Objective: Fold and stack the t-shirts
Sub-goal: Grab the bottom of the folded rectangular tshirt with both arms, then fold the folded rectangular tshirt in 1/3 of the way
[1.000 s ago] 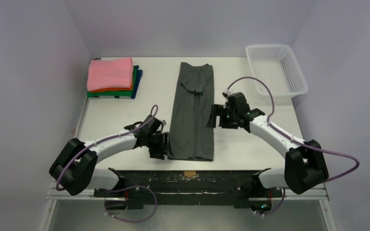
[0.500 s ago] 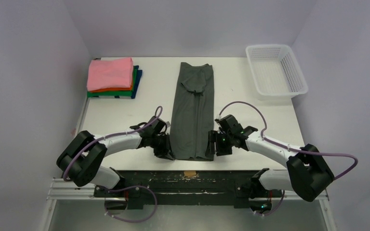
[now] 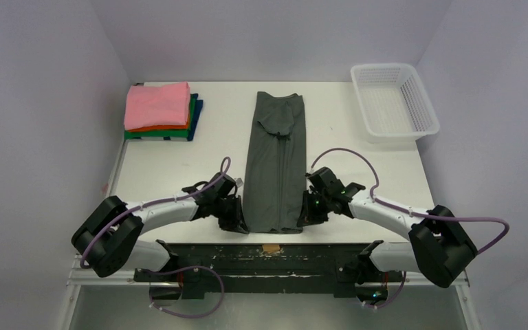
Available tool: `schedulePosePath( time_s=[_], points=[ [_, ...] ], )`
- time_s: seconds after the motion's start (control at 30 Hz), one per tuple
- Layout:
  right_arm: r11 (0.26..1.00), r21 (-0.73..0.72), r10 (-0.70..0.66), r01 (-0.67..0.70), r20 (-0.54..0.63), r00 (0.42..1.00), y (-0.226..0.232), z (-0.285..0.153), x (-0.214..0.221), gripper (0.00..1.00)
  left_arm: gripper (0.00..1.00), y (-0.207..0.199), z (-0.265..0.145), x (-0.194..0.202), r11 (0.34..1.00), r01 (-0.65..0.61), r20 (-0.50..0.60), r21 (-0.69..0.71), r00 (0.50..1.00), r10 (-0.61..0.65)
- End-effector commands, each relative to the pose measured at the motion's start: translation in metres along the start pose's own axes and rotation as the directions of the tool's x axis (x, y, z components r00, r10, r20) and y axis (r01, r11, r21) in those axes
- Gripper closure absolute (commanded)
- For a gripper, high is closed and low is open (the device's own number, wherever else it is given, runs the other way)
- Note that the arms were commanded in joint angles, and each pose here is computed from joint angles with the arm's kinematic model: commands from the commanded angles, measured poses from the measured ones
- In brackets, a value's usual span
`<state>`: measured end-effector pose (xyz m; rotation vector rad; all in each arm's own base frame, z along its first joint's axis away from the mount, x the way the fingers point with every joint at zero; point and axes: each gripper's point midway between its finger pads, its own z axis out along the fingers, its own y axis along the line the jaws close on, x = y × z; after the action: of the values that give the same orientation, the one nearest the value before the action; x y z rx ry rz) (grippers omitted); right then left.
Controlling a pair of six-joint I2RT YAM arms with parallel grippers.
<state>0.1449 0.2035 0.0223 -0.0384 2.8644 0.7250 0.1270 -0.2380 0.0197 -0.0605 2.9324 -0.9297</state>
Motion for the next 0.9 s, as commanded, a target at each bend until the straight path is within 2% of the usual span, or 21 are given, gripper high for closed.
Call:
schedulePosePath(
  time_s=[0.0, 0.17, 0.4, 0.57, 0.87],
  points=[
    [0.998, 0.001, -0.066, 0.066, 0.110, 0.992, 0.027, -0.018, -0.044, 0.99, 1.00, -0.022, -0.018, -0.020, 0.997, -0.080, 0.057, -0.004, 0.995, 0.081],
    [0.998, 0.054, -0.038, 0.028, 0.188, 0.982, 0.035, -0.034, -0.082, 0.99, 1.00, -0.048, -0.033, -0.056, 0.989, -0.147, 0.124, -0.016, 0.981, 0.148],
    [0.998, -0.006, 0.063, -0.065, 0.308, 0.949, 0.038, -0.057, -0.153, 0.99, 1.00, -0.069, -0.044, -0.142, 0.992, -0.122, 0.226, 0.040, 0.968, 0.110],
    [0.997, 0.001, 0.075, -0.080, 0.340, 0.938, 0.034, -0.058, -0.199, 0.99, 1.00, -0.078, -0.051, -0.202, 0.991, -0.136, 0.290, 0.005, 0.948, 0.129],
    [0.996, -0.022, 0.092, -0.090, 0.374, 0.923, 0.021, -0.050, -0.265, 0.98, 1.00, -0.072, -0.047, -0.270, 0.994, -0.109, 0.314, -0.024, 0.943, 0.111]
  ],
)
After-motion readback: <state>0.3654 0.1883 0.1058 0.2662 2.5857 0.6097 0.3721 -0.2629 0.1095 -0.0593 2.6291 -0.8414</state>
